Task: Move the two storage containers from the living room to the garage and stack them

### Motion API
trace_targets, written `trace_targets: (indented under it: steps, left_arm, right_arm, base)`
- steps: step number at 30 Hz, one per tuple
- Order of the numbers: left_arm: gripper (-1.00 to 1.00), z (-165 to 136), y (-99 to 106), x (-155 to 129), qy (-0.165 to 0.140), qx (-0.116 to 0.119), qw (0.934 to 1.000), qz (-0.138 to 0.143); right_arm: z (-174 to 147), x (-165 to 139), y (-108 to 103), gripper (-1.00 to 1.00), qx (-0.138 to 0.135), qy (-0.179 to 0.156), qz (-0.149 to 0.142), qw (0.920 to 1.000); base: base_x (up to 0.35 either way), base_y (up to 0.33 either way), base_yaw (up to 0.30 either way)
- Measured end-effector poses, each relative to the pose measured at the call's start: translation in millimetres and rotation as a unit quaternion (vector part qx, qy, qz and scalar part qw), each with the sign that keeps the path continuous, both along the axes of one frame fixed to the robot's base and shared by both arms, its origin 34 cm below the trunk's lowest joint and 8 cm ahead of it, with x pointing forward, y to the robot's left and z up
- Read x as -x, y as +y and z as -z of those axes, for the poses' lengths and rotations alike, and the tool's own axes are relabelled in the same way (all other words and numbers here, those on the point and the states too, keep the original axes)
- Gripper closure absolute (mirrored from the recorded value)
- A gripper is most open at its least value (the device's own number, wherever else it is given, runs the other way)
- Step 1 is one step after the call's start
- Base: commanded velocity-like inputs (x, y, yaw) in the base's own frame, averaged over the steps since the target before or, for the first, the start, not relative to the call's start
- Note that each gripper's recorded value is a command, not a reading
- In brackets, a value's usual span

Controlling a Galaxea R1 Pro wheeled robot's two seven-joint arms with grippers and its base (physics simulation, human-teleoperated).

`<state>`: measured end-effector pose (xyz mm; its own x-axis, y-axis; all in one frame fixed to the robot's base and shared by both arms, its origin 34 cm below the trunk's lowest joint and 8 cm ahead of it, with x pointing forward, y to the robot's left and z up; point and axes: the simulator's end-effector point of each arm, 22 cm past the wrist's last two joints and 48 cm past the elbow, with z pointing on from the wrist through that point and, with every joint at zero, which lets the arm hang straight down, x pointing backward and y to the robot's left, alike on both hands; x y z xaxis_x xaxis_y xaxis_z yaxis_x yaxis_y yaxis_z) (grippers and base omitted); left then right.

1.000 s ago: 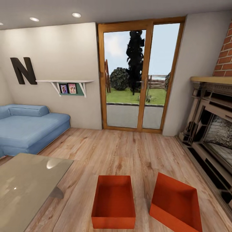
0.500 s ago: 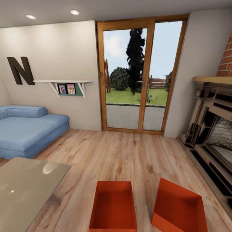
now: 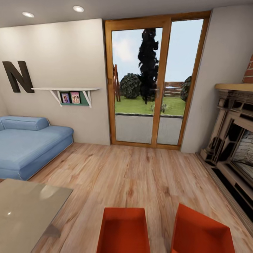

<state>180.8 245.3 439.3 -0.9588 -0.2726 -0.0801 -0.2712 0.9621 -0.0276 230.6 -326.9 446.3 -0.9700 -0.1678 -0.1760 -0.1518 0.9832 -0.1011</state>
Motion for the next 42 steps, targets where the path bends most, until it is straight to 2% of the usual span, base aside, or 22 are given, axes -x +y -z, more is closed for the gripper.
trace_targets:
  steps: [11,26,35,42]
  left_arm:
    - [-1.00,0.1,-0.3,-0.2,0.000,0.000,1.0000,0.000]
    - [-1.00,0.1,-0.8,-0.4,0.000,0.000,1.0000,-0.002]
    - [-1.00,0.1,-0.2,-0.9,0.000,-0.001,1.0000,-0.005]
    - [-1.00,0.1,-0.4,-0.7,0.000,0.000,1.0000,-0.005]
  right_arm:
    - [0.0,-0.5,-0.2,-1.00,0.000,-0.001,0.004,1.0000]
    - [0.2,0.0,-0.4,-1.00,0.000,0.000,0.006,1.0000]
    - [0.3,0.5,-0.5,-1.00,0.000,0.002,0.006,1.0000]
    - [0.3,0.5,-0.5,-1.00,0.000,0.001,0.006,1.0000]
  base:
    - [0.244,0.000,-0.005]
    - [0.009,0.002,-0.089]
    - [0.000,0.209,-0.001]
    - [0.000,0.038,0.000]
